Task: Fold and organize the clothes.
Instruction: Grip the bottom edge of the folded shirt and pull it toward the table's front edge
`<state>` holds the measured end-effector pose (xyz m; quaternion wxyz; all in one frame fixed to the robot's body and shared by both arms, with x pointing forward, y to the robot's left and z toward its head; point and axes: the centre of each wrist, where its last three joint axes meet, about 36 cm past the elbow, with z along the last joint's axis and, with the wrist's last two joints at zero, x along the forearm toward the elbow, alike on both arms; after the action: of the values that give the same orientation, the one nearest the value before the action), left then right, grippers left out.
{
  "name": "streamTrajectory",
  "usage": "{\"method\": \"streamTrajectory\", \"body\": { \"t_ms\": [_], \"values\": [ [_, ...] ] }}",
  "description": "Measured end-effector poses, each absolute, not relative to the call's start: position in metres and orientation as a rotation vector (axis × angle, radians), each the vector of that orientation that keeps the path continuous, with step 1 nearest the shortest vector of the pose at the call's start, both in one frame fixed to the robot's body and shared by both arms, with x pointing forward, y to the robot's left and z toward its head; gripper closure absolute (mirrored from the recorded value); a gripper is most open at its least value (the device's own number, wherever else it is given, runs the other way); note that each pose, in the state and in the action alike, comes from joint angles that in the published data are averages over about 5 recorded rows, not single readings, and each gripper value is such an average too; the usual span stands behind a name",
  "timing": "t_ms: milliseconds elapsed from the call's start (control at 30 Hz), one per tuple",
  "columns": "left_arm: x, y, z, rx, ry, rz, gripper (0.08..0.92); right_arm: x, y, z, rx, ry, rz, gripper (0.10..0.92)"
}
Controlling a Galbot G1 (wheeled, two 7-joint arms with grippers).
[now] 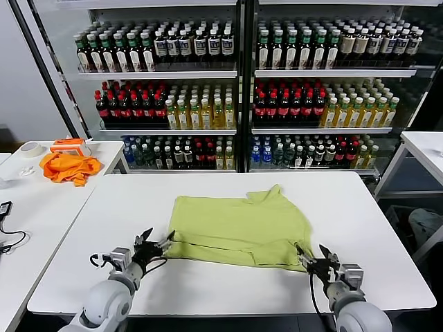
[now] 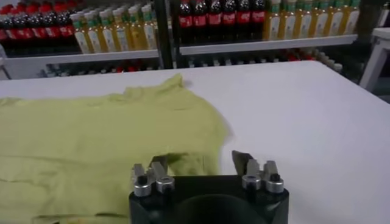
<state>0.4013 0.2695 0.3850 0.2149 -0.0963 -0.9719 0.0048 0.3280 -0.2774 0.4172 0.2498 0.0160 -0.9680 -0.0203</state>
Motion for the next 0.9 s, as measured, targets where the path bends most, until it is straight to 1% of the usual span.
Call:
{"method": "streamTrajectory", "body": {
  "t_ms": [100,200,300,367,500,633,900],
  "values": [
    [0.395,0.266,0.384,-0.263,-2.674,-0.004,0.185,0.324,-0.277,0.414,0.039,-2.629,-0.054,0.2],
    [0.389,0.264,0.383,-0.263,-2.655,-0.019,0.178,0.322,-0.277,0.411,0.043,-2.62,-0.055,0.221],
    [0.384,0.261,0.382,-0.265,-2.641,-0.023,0.181,0.32,-0.276,0.408,0.049,-2.609,-0.056,0.289],
    [0.382,0.259,0.382,-0.265,-2.634,-0.021,0.207,0.318,-0.276,0.405,0.052,-2.605,-0.059,0.35],
    [0.377,0.258,0.382,-0.274,-2.62,-0.023,0.301,0.317,-0.275,0.403,0.056,-2.605,-0.065,0.463],
    [0.373,0.256,0.38,-0.289,-2.6,-0.03,0.431,0.317,-0.274,0.401,0.059,-2.608,-0.062,0.584],
    [0.372,0.257,0.379,-0.311,-2.588,-0.04,0.657,0.313,-0.274,0.401,0.07,-2.605,-0.049,0.809]
  ]
}}
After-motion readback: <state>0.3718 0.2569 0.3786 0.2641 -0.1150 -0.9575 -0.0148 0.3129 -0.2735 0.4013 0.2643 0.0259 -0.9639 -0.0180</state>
